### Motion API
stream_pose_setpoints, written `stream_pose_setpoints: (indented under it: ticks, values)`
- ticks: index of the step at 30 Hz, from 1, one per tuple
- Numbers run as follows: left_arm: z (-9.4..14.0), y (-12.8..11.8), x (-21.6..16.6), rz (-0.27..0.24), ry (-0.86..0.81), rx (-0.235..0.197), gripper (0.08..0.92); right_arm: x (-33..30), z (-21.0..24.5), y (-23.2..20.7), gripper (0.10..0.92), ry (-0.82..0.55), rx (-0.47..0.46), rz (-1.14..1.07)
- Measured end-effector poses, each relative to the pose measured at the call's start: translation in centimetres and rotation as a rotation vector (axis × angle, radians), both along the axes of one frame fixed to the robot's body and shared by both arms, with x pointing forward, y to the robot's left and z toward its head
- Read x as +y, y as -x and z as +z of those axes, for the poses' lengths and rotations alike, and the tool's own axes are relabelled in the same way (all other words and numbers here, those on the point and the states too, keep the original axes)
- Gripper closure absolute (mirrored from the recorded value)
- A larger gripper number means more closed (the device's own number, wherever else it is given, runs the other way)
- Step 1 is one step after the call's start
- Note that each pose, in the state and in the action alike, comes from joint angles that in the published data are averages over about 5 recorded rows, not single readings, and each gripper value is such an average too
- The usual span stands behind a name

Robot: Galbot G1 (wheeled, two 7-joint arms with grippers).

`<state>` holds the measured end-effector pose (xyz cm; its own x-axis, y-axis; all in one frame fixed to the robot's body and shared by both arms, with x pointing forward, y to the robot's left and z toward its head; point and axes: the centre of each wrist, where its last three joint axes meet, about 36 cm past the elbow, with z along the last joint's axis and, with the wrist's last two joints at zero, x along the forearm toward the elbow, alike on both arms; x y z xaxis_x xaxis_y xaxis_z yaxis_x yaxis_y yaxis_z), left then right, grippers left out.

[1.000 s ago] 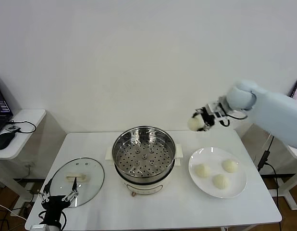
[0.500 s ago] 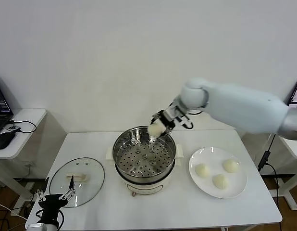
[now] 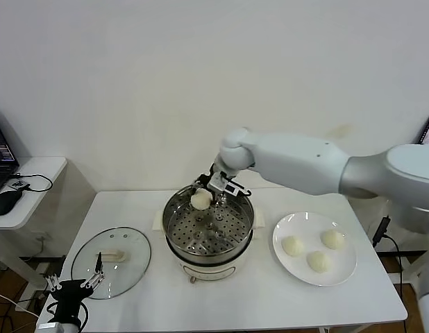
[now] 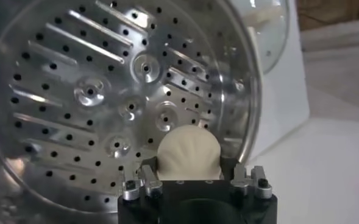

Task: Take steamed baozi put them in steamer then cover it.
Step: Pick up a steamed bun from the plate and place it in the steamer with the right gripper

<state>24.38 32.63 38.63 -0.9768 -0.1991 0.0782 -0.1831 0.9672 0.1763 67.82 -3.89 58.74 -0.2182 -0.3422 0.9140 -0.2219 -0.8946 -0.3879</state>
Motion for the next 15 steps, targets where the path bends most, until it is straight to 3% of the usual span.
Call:
stream_pose_setpoints:
  ticks: [9,15]
  values:
    - [-0.07,-0.23,0.08,-0.001,-0.002,-0.002,0.177,0.11,-1.07,-0.68,0.378,0.040,-0.021,0.041]
    - [0.03,-0.27,-0.11,-0.003,-0.002,-0.006,0.177,0.05,-1.15,-0.80,0.253,0.046,-0.024,0.054]
